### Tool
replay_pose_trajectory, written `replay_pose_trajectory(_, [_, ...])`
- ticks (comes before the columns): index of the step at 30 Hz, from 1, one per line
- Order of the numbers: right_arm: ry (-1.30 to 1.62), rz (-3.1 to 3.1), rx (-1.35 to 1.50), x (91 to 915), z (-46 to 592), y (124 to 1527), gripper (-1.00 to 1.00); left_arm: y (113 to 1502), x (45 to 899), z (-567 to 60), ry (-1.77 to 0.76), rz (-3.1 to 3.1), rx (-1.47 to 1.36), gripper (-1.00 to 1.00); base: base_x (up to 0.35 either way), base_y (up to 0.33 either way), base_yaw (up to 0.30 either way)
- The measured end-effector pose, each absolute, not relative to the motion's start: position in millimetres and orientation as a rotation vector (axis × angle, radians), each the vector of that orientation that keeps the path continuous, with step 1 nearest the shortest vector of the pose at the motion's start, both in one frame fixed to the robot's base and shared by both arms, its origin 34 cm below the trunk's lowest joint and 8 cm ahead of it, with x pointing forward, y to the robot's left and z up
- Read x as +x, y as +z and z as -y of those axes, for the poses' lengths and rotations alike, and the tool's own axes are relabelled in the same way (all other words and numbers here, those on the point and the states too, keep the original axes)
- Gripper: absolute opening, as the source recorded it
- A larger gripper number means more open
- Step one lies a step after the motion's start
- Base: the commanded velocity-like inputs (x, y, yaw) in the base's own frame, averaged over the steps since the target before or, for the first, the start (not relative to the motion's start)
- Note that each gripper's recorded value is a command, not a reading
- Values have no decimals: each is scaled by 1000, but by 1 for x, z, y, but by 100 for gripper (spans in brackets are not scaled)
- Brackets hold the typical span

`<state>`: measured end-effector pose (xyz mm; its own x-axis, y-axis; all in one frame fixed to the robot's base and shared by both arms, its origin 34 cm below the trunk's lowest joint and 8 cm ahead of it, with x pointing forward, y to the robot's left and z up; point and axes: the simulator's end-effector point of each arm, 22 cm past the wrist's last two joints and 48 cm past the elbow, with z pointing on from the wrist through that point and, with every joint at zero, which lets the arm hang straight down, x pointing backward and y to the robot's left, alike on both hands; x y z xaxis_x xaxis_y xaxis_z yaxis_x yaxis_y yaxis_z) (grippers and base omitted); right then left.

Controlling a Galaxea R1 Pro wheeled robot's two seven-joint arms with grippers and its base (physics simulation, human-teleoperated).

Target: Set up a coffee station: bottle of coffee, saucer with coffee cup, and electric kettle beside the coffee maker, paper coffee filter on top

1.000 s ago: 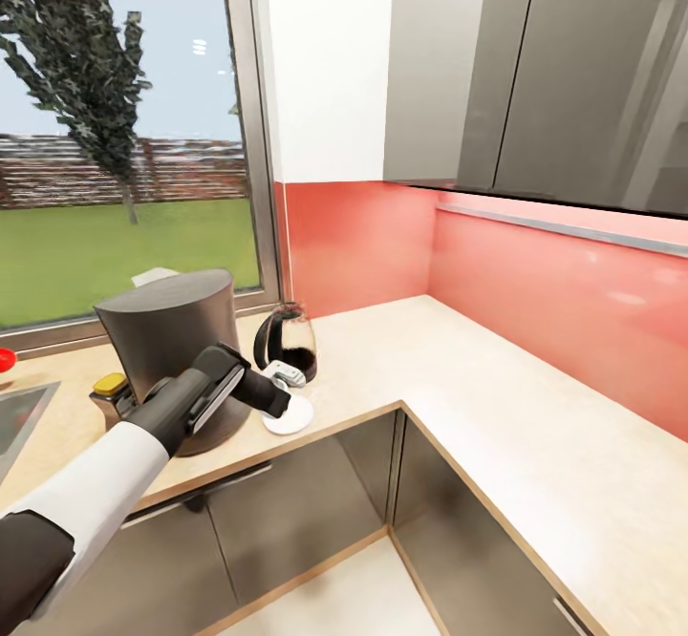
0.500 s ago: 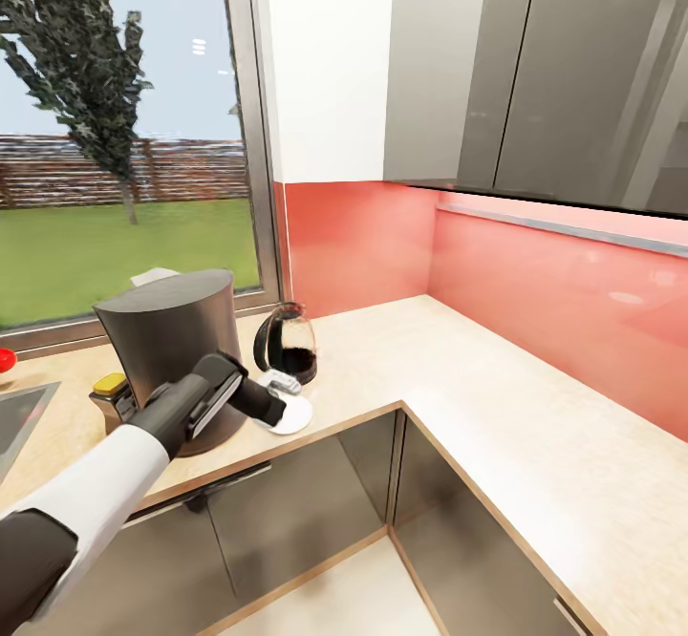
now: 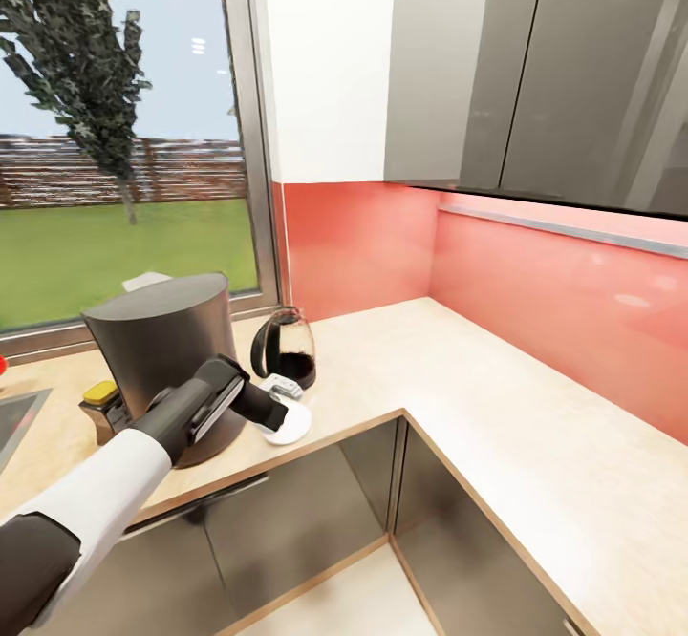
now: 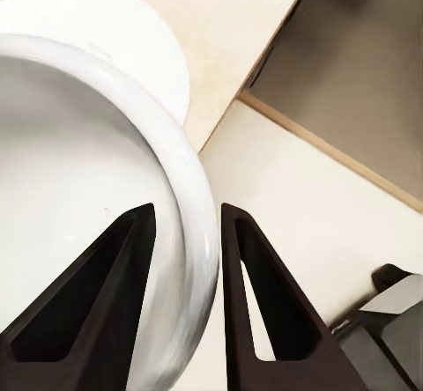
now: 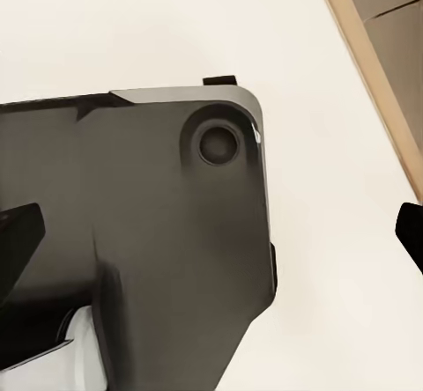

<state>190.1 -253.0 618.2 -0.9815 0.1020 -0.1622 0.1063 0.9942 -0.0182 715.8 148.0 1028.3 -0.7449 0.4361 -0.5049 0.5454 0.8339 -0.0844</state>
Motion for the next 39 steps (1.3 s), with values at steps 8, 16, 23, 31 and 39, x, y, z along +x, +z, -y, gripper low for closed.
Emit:
replay_pose_trajectory(8, [-39, -2976, 156, 190, 253, 618, 100, 1028, 716, -151, -307, -2538, 722, -100, 9, 0, -79])
replay_pose_trajectory(16, [-39, -2976, 157, 190, 253, 618, 100, 1009, 713, -160, -254, -2544, 712, -100, 0, 0, -7])
replay_pose_trajectory(23, [-39, -2976, 157, 190, 253, 618, 100, 1006, 713, -160, -235, -2536, 712, -100, 0, 0, 0])
replay_pose_trajectory(31, [-40, -2976, 157, 190, 253, 618, 100, 1006, 713, -158, -241, -2534, 710, -100, 139, 0, 0])
replay_pose_trajectory(39, [-39, -2976, 157, 190, 252, 618, 100, 1007, 713, -157, -248, -2533, 708, -100, 7, 0, 0])
